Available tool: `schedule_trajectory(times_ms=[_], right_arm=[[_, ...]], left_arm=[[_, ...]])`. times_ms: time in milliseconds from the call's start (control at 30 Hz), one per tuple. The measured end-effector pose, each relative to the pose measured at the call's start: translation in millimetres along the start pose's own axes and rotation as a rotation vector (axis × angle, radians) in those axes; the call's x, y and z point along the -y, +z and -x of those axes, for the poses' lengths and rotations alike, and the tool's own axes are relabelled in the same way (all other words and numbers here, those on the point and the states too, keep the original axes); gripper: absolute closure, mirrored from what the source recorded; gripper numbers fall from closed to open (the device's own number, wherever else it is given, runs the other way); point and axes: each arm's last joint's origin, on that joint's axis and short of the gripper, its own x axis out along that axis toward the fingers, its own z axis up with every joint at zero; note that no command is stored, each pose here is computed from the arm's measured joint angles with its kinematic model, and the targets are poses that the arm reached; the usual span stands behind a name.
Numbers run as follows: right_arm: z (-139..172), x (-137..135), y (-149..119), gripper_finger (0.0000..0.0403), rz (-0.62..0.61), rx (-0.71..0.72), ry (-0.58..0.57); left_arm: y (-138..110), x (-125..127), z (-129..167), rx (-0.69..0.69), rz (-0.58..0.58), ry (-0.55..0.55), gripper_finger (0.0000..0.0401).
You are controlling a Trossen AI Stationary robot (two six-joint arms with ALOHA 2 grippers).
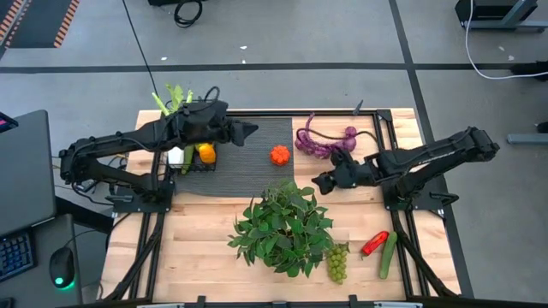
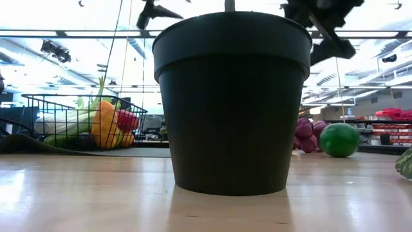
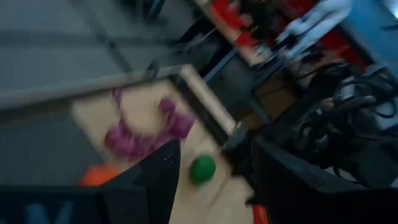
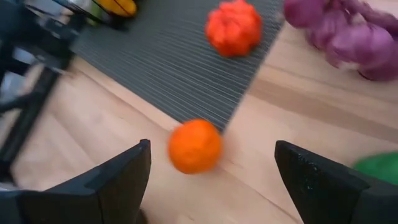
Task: Build produce basket
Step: Put the green lime into the wire basket
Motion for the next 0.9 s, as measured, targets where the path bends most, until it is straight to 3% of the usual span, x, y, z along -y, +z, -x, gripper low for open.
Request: schedule_trajectory(times_ms=[167,300,567,767,900], right_arm=[[10,-14,14,0.0058,-0.044,0.042,0.079],[13,-25,26,0.0058,-0.08,0.058,0.186],[10,-33,64,0.0058,-0.211,0.124,0.403],[6,-29,92,0.0058,-0.28,0.255,0.449],[-5,-27,104,0.0058,-0.366,0.264,0.476]], left_arm=[[11,11,2,0.115,-0.235,-0.108,0.0196],[10,10,2,0.116,-0.362,-0.096,0.0193],[9,0,-1,0.024,-0.423,-0.097,0.0167],[17,-15,-2,-0.062,-0.409,-0.142,0.0141],[24,-23,-2,-0.092,-0.396,-0.19,0.0136]])
